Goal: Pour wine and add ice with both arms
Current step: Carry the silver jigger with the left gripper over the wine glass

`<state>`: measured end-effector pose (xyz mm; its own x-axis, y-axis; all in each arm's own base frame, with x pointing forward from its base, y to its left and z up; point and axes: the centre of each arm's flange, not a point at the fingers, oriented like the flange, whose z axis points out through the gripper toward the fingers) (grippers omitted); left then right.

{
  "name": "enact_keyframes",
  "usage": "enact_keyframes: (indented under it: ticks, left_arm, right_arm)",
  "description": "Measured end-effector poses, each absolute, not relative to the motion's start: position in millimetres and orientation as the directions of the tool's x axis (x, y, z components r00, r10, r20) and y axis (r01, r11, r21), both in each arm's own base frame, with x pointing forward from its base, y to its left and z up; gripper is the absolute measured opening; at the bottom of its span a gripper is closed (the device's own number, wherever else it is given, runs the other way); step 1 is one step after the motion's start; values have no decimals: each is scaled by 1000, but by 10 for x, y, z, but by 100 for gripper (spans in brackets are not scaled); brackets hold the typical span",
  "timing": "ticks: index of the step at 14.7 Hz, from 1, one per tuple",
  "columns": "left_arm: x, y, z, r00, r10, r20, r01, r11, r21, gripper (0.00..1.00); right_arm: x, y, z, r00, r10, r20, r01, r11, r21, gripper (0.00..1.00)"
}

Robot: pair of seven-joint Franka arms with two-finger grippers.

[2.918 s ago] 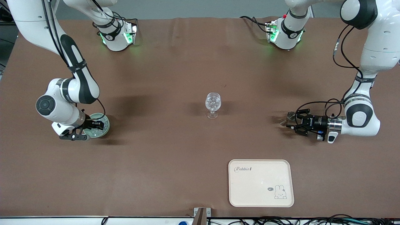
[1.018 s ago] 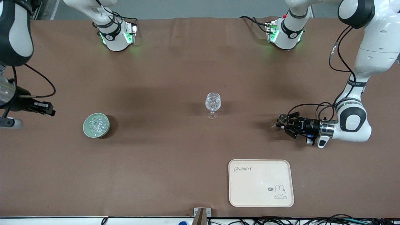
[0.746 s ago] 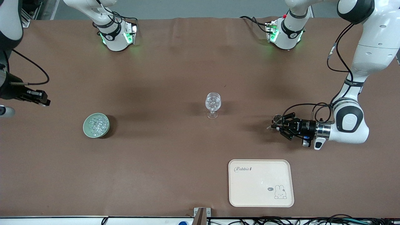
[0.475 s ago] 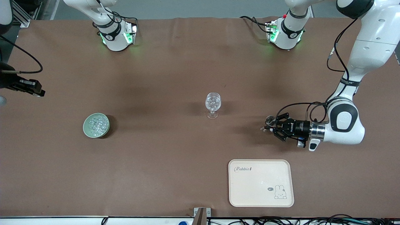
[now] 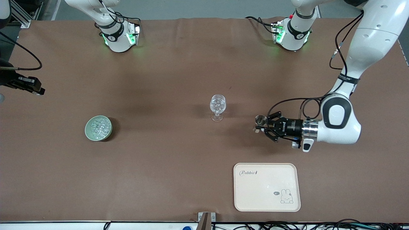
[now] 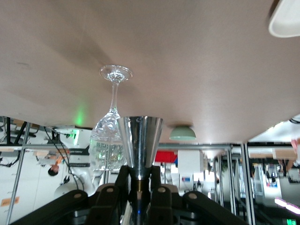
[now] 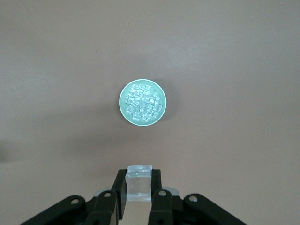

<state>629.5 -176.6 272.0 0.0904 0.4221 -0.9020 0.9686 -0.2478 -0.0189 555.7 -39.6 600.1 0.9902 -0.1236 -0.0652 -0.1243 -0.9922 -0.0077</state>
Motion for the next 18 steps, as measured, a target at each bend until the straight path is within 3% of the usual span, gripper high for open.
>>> enact_keyframes:
  ticks: [8,18]
  left_arm:
    - [5861,-2472,3206,92,551,-829,959,-273,-76,22]
    - [5562,-3111,3288,119,755,-645,949,-278,-151,22]
  right_arm:
    - [5564,-396,6005,991,-123,-59,-124,-992,-8,24]
    - [5570,-383,6008,991,-121,-55,-121,-993,-8,24]
